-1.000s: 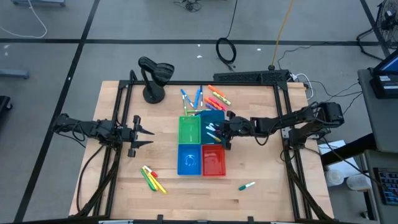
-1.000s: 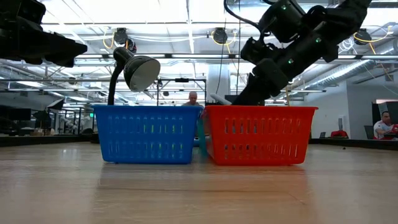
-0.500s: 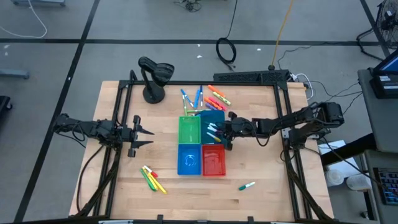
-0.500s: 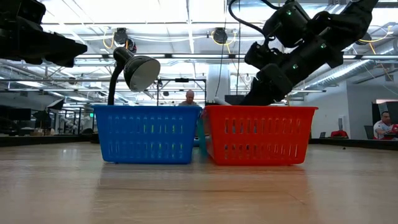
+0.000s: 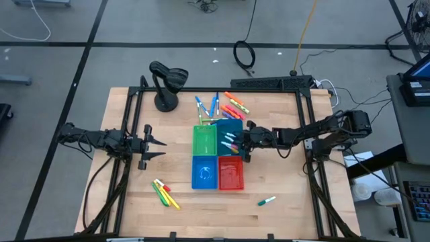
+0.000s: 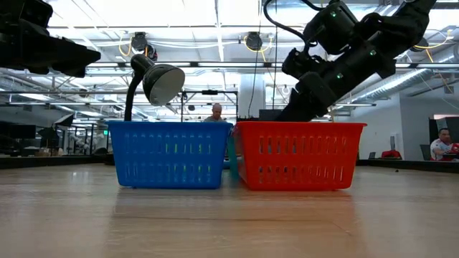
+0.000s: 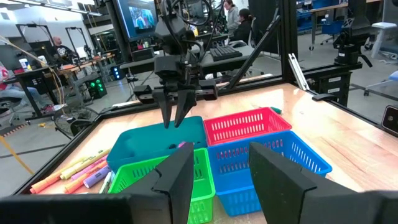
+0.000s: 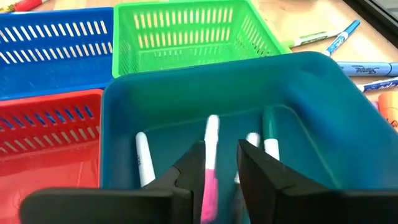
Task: Pick & Place Markers
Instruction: Put the pink highlighter pen into the blue bin, then put the green highlighter pen into the blue bin
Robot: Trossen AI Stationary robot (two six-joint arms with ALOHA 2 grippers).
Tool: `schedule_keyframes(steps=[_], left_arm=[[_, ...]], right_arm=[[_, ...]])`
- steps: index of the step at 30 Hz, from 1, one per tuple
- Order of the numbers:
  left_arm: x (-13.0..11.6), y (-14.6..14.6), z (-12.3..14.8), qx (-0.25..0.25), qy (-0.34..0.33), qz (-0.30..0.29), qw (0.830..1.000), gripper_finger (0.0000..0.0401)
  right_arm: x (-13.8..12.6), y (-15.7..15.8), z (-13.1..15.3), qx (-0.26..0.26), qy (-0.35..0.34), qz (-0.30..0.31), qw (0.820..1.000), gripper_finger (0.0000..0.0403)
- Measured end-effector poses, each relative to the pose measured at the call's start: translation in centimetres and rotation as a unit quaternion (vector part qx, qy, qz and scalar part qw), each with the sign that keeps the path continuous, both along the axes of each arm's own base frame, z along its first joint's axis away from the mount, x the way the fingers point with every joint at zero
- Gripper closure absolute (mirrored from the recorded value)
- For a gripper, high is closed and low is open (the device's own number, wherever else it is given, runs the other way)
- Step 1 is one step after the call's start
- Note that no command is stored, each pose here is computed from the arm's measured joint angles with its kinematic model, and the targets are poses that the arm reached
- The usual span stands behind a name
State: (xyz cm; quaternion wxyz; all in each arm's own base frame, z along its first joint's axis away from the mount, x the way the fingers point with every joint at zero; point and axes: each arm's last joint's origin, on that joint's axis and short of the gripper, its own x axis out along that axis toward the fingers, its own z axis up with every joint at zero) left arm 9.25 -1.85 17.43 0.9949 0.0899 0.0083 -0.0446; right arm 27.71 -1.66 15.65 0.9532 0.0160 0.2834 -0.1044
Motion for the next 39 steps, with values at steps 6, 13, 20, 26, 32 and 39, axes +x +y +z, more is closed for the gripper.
schedule_keyframes(steps=[6, 13, 20, 26, 32, 39], left_arm=[[0.0, 0.0, 0.0, 0.000, 0.000, 0.000, 1.000, 0.0242], [0.0, 0.0, 0.0, 0.000, 0.000, 0.000, 1.000, 0.0242], [0.0, 0.0, 0.0, 0.000, 0.000, 0.000, 1.000, 0.0242], [0.0, 0.0, 0.0, 0.000, 0.001, 0.000, 1.000, 0.0242], [0.0, 0.0, 0.0, 0.000, 0.001, 0.000, 1.000, 0.0242], [0.0, 0.0, 0.0, 0.000, 0.001, 0.000, 1.000, 0.0242]], right_arm=[[0.3, 0.1, 0.5, 0.001, -0.029, 0.003, 1.000, 0.0303], [1.0, 6.1, 3.3, 0.024, -0.105, 0.199, 0.974, 0.0283], [-0.7, 17.3, 7.5, -0.086, 0.022, 0.293, 0.952, 0.0233], [-4.3, 22.6, 7.2, -0.062, 0.091, 0.278, 0.954, 0.0210], [-7.0, 23.4, 3.1, -0.044, 0.161, 0.262, 0.950, 0.0218], [-8.5, 21.8, -1.0, -0.050, 0.228, 0.241, 0.942, 0.0222]])
